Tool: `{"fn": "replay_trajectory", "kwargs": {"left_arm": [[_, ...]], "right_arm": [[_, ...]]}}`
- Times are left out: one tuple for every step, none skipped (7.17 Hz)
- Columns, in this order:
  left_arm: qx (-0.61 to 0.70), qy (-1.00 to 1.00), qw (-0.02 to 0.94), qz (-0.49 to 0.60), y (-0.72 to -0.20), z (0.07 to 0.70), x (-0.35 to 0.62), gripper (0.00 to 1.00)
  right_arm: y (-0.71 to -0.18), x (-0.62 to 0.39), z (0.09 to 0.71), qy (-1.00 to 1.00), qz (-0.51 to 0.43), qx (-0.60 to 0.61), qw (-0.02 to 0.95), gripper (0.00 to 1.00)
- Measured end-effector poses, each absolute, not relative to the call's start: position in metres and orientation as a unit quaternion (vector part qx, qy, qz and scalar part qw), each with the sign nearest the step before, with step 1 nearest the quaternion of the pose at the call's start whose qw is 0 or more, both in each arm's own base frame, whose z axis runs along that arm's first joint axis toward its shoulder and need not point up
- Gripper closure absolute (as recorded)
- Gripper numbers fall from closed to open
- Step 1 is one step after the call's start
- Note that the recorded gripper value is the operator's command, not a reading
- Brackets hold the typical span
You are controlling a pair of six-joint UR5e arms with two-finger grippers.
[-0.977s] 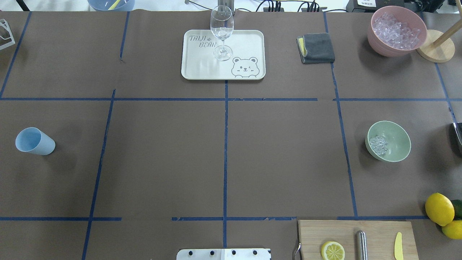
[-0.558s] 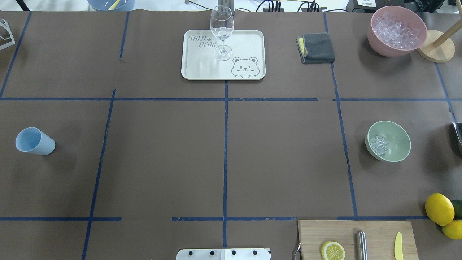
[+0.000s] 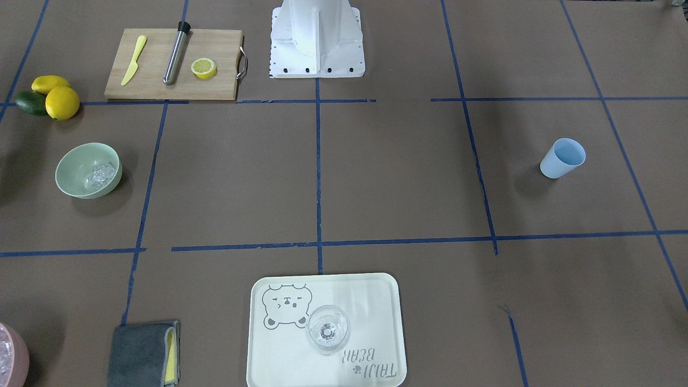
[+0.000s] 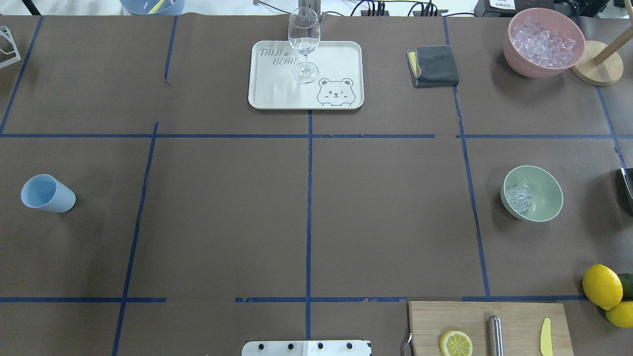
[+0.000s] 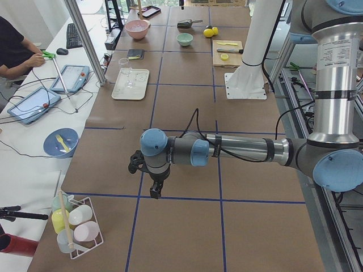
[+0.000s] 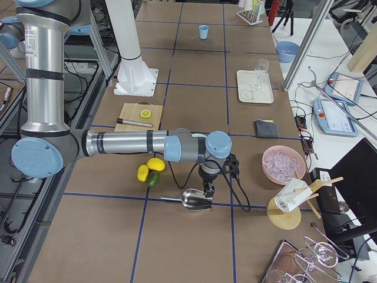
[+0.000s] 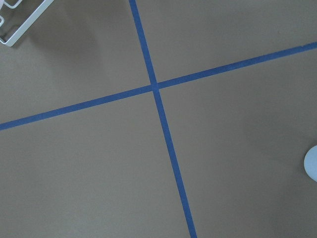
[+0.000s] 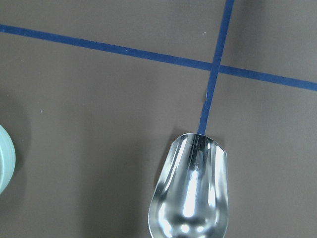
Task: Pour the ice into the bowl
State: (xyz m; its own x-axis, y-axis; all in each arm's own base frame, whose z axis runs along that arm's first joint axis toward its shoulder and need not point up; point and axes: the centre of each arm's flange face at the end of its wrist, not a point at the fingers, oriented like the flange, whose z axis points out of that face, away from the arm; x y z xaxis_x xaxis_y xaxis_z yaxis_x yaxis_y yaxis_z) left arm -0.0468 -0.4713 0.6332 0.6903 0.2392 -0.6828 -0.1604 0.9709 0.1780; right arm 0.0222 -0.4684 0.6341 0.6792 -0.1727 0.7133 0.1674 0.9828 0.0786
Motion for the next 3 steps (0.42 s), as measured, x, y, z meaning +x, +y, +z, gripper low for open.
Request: {"fn": "replay_trajectory", "kwargs": {"left_arm": [[0.051,0.378,0.918,0.109,-0.4719,0.6342,-0.0466,0.00],[0.052,0.377,0.918,0.109,-0.4744,0.6329,-0.0464,0.00],[0.054,0.376,0.919,0.110,-0.4775,0.6307,-0.0464,0.00]], "right_arm": [[-0.4684,0.0271,0.6334,-0.392,-0.088,0.006,0.916,0.00],[-0.4688,0.0292,0.6341,-0.393,-0.085,0.006,0.916,0.00],[-0.4690,0.0298,0.6350,-0.393,-0.083,0.004,0.916,0.00]]}}
